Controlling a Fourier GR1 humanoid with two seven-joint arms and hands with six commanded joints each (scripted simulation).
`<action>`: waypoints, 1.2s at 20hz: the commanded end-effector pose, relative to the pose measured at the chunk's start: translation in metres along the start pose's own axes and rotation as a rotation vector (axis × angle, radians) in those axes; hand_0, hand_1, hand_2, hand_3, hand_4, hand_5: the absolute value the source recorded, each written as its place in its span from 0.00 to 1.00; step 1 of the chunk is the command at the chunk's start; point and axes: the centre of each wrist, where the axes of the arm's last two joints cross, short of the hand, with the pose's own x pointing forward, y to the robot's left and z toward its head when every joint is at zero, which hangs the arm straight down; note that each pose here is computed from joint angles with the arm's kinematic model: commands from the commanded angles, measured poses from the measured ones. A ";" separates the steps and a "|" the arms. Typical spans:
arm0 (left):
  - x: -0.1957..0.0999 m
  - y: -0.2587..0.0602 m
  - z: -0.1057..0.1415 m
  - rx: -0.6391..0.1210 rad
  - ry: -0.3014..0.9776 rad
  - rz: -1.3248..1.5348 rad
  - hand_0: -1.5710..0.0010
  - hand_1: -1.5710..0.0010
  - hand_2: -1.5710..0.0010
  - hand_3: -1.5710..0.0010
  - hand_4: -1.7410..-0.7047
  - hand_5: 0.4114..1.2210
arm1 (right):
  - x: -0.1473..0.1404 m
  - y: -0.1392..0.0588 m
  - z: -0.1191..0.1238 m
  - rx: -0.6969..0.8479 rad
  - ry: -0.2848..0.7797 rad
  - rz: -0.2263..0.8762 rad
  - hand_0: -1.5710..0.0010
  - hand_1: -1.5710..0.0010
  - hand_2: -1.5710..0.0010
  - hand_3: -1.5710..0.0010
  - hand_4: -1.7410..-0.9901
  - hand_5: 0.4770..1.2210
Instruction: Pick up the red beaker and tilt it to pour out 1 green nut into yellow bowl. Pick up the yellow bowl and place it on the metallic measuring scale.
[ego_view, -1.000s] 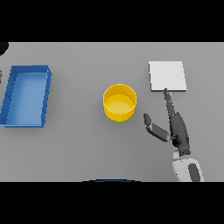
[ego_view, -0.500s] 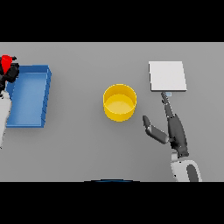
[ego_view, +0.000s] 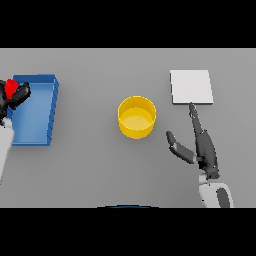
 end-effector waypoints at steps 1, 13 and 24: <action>-0.002 -0.001 0.003 -0.017 -0.004 -0.004 0.05 0.12 0.14 0.17 0.56 0.45 | -0.001 0.003 0.000 0.005 -0.001 -0.010 1.00 1.00 1.00 1.00 0.97 0.21; -0.006 -0.005 -0.005 -0.091 -0.041 -0.106 0.92 0.93 0.93 0.93 0.92 0.29 | 0.005 0.002 0.000 0.037 -0.009 0.019 1.00 1.00 1.00 1.00 0.96 0.22; -0.003 -0.007 -0.001 -0.078 -0.110 -0.102 0.99 0.99 0.99 0.99 0.97 0.33 | 0.037 -0.012 -0.076 0.570 -0.141 0.634 1.00 1.00 1.00 1.00 0.73 0.27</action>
